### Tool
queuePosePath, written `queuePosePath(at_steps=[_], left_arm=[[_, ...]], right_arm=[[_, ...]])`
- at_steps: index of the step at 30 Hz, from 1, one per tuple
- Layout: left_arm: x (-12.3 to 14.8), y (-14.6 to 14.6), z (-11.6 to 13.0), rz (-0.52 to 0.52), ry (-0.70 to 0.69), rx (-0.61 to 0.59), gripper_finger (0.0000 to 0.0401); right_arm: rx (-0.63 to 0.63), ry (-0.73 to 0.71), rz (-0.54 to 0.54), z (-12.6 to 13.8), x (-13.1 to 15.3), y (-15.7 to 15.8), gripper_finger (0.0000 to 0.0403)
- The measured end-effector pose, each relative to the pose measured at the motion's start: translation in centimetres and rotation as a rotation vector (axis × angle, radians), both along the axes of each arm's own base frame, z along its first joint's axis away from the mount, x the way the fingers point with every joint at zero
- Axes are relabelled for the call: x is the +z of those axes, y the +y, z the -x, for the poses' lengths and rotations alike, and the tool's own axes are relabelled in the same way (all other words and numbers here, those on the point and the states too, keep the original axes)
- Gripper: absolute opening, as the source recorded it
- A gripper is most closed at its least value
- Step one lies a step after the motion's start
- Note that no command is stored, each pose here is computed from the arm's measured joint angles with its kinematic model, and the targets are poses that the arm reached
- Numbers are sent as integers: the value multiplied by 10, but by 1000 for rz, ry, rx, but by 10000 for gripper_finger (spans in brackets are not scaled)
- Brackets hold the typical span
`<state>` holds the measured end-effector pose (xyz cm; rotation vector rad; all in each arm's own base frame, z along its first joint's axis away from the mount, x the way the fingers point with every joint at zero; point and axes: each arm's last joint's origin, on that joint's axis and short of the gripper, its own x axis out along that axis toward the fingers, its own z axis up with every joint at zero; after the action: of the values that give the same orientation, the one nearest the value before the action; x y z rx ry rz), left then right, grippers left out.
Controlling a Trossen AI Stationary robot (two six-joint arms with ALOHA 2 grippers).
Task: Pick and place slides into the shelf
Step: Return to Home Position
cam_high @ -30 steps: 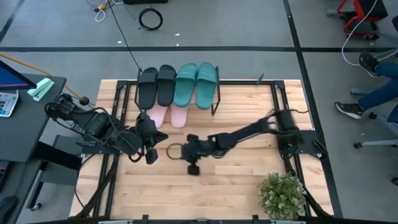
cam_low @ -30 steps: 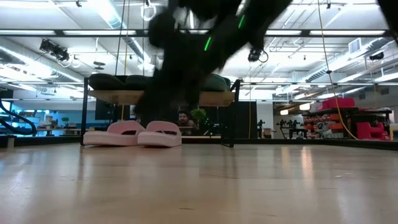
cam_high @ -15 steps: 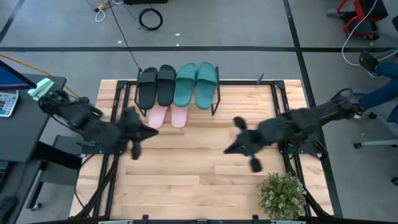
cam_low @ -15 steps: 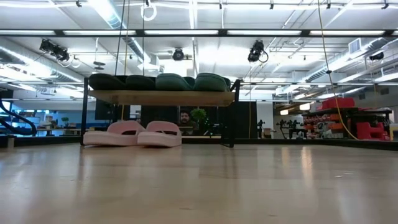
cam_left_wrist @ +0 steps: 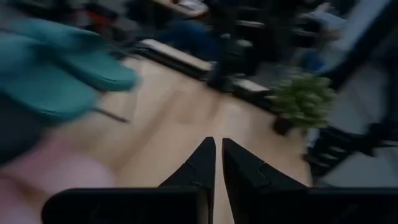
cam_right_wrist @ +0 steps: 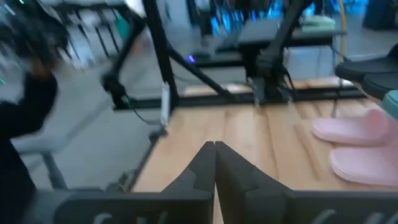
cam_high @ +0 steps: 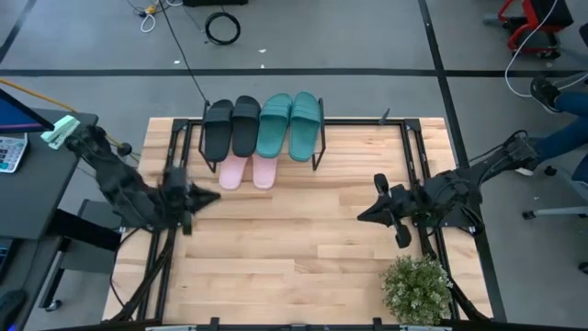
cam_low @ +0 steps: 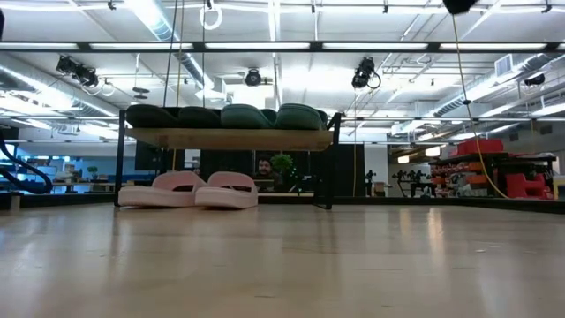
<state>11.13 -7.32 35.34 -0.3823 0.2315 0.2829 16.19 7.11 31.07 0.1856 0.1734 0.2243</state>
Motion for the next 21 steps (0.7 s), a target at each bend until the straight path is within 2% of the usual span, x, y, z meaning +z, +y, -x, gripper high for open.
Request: queuePosePath(at_steps=[2, 6, 9, 13, 17, 21], left_arm=[[-23, -12, -9, 19, -55, -84, 36], [-58, -33, -24, 23, -220, -427, 33], [-77, -34, -25, -53, -373, -556, 28], [-90, -17, -20, -108, -394, -519, 23], [-79, 3, -9, -190, -456, -448, 27], [-74, 17, 1, -232, -469, -398, 34]], right_arm=[[27, -69, -36, 8, -15, -3, 14], [70, -114, -66, 20, -47, -7, 16], [79, -147, -69, 29, -67, -11, 15], [85, -224, -100, 43, -79, -18, 16], [85, -280, -124, 57, -78, -25, 15], [85, -266, -100, 65, -80, -28, 14]])
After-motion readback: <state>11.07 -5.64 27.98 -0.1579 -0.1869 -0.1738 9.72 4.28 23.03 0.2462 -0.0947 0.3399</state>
